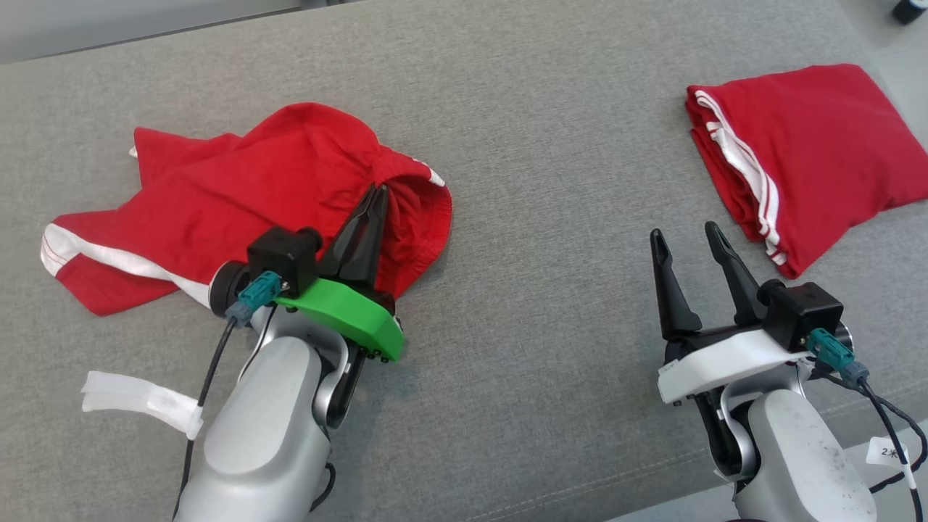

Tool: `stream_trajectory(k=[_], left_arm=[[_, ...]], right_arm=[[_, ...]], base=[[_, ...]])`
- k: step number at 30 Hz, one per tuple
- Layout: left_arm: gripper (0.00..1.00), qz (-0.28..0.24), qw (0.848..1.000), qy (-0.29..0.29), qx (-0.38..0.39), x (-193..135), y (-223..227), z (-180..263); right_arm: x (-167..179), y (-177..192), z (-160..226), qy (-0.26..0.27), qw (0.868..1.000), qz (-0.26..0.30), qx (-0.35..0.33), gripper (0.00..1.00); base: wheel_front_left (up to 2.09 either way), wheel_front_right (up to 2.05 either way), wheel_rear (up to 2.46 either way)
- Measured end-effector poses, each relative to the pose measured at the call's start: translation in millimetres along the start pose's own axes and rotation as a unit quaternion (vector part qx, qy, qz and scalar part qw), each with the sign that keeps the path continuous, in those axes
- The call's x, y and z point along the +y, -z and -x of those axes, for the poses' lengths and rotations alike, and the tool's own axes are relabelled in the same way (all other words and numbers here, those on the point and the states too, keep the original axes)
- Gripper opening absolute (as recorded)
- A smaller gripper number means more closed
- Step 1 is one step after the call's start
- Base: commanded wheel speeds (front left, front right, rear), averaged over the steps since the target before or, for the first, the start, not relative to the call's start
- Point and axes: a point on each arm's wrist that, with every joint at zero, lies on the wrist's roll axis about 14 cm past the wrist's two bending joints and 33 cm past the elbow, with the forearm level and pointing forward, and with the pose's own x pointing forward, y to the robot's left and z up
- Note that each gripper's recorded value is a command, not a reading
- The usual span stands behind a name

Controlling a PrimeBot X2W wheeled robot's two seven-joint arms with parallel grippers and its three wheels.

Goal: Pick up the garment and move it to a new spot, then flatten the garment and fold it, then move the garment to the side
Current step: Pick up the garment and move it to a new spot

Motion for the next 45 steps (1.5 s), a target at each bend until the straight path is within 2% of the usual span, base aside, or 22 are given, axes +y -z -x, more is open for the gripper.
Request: stream_trajectory(k=[2, 3, 4, 5, 11, 15, 23, 29, 35, 41, 45], left_arm=[[0.0, 0.002, 1.0, 0.011, 0.01, -11, 6, -2], [0.36, 0.001, 1.0, 0.011, 0.011, -13, 6, -2], [0.89, 0.0, 1.0, 0.009, 0.01, -14, 5, -2], [1.0, 0.002, 1.0, 0.006, 0.009, -15, 5, -1], [1.0, -0.024, 0.999, -0.045, -0.01, 7, -9, 24], [1.0, -0.044, 0.993, -0.105, -0.018, 40, -14, 60], [1.0, -0.059, 0.967, -0.248, -0.023, 103, -17, 155], [1.0, -0.072, 0.944, -0.322, -0.014, 124, -12, 222], [1.0, -0.07, 0.931, -0.358, -0.021, 127, -14, 257], [1.0, -0.068, 0.927, -0.367, -0.032, 127, -18, 267], [1.0, -0.064, 0.93, -0.361, -0.039, 125, -22, 261]], right_arm=[[-7, -3, 6, 0.011, 1.0, 0.002, -0.002, 1.0], [-10, -4, 9, 0.016, 1.0, 0.002, -0.003, 1.0], [-12, -6, 11, 0.019, 1.0, 0.003, -0.005, 1.0], [-13, -8, 13, 0.022, 1.0, 0.002, -0.008, 1.0], [-10, -17, 21, 0.02, 1.0, -0.003, -0.02, 1.0], [4, -17, 20, 0.002, 1.0, -0.009, -0.022, 1.0], [40, -13, 16, -0.047, 0.999, -0.021, -0.017, 1.0], [61, -9, 18, -0.077, 0.997, -0.027, -0.011, 1.0], [78, -4, 23, -0.1, 0.995, -0.028, -0.001, 1.0], [101, 3, 21, -0.134, 0.991, -0.025, 0.009, 1.0], [133, 20, 24, -0.183, 0.982, -0.024, 0.035, 1.0]], base=[[0.0, 0.0, 0.0], [0.0, 0.0, 0.0], [0.0, 0.0, 0.0], [0.0, 0.0, 0.0], [0.0, 0.0, 0.0], [0.0, 0.0, 0.0], [0.0, 0.0, 0.0], [0.0, 0.0, 0.0], [0.0, 0.0, 0.0], [0.0, 0.0, 0.0], [0.0, 0.0, 0.0]])
